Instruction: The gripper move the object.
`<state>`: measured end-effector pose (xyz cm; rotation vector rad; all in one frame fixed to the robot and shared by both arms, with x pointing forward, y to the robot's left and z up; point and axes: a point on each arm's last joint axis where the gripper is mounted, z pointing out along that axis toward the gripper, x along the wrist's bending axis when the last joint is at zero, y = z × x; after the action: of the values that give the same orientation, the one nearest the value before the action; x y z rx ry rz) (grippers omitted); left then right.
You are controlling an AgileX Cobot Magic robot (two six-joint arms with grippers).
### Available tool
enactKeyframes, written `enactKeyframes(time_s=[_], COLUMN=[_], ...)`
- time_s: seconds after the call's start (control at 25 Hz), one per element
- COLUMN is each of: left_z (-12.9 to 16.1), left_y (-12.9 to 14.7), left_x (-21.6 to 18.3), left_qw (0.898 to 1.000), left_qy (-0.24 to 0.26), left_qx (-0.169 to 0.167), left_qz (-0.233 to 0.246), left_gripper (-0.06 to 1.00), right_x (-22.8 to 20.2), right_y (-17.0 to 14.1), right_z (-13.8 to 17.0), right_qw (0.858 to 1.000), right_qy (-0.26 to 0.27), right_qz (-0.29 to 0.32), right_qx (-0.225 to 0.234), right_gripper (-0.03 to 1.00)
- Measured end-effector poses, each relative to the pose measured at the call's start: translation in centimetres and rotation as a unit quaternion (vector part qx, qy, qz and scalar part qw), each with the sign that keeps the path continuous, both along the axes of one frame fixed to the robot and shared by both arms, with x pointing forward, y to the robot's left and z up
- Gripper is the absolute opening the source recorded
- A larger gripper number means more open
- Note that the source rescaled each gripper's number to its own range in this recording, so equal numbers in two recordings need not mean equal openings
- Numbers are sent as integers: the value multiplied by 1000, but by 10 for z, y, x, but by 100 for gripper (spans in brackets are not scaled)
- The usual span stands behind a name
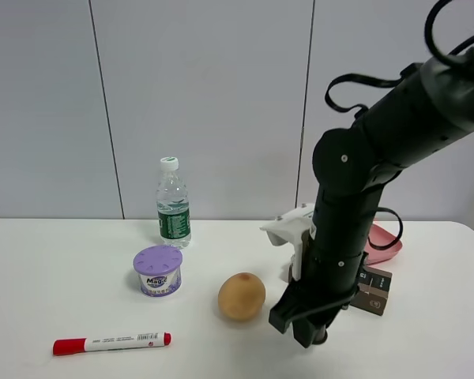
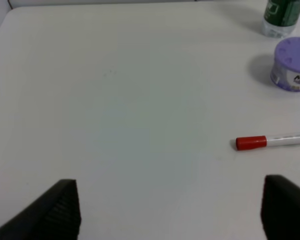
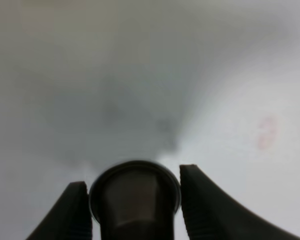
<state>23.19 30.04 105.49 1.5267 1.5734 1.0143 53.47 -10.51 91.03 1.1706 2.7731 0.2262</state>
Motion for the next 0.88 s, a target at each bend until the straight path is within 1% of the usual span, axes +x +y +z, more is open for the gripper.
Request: enactKeyframes(time_s=[0.28,0.48,0.6,0.68,0.8,0.88], left_z=[0,0,0,0,0,0], left_y=[0,0,0,0,0,0], left_x=[0,0,0,0,0,0], left_qw=[1000,1000,1000,1000,1000,1000], left_qy=[0,0,0,0,0,0], left_qx=[0,0,0,0,0,0], left_qz=[0,0,0,0,0,0], left_gripper=[100,100,100,100,100,100], right_x=[4,27,46,60,82,97], right_y=[2,14,22,26,31,36], right_z=[49,101,135,149,157,150], right_qw=[998,993,986,982,978,977], right_qy=[-59,-112,-153,-174,-197,-204], right_qz=[3,9,7,3,-4,-5], right_qx=[33,48,64,68,65,62], right_gripper=[0,0,0,0,0,0])
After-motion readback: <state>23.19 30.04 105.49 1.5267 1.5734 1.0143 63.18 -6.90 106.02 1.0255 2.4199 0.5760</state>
